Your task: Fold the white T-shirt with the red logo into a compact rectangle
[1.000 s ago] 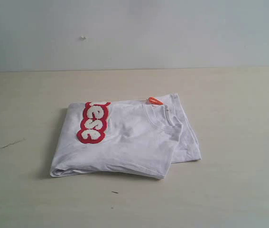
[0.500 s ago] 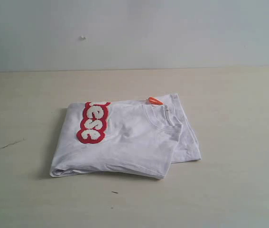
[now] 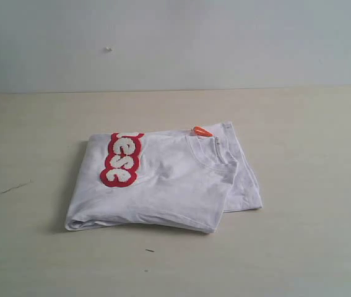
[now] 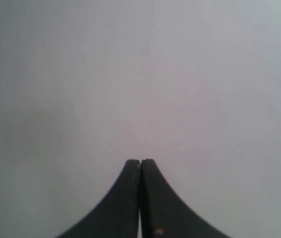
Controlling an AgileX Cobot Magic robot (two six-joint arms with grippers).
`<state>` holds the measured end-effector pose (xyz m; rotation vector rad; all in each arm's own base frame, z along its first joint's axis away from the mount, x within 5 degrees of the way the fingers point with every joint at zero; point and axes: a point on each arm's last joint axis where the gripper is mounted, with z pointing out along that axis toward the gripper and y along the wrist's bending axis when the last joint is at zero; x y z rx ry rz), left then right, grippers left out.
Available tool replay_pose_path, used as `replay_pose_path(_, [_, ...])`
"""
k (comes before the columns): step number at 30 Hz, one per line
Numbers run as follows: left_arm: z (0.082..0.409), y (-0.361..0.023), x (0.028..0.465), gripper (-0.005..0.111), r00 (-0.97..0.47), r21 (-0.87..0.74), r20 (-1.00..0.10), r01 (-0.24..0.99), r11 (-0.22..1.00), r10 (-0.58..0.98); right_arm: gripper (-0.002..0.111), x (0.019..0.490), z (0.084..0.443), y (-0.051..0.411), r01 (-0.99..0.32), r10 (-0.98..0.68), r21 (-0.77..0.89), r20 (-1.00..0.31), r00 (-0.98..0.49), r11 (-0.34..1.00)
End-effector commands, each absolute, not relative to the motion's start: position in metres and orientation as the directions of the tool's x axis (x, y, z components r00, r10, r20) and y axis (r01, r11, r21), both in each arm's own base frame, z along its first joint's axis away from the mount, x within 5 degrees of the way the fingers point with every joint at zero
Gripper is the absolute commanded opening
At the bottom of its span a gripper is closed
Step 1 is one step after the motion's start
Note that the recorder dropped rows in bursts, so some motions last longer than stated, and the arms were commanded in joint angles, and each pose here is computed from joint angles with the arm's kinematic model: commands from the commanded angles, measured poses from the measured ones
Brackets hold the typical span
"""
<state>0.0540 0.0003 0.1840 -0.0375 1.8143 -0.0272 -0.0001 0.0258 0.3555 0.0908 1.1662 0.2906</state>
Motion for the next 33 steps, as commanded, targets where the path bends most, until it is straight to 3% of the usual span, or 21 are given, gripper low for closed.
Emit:
replay_pose_path(1, [0.1827,0.0004,0.0536,0.000,-0.247,-0.039,-0.968,-0.014,0.999,-0.041,0.000,0.0005,0.3533,0.0259,-0.173,0.265,0.216,-0.896,0.356,0.961])
replay_pose_path(33, [0.1815,0.0004,0.0533,0.000,-0.261,-0.038,-0.965,-0.015,0.999,-0.041,0.000,0.0004,0.3535,0.0256,-0.171,0.266,0.217,-0.895,0.359,0.961])
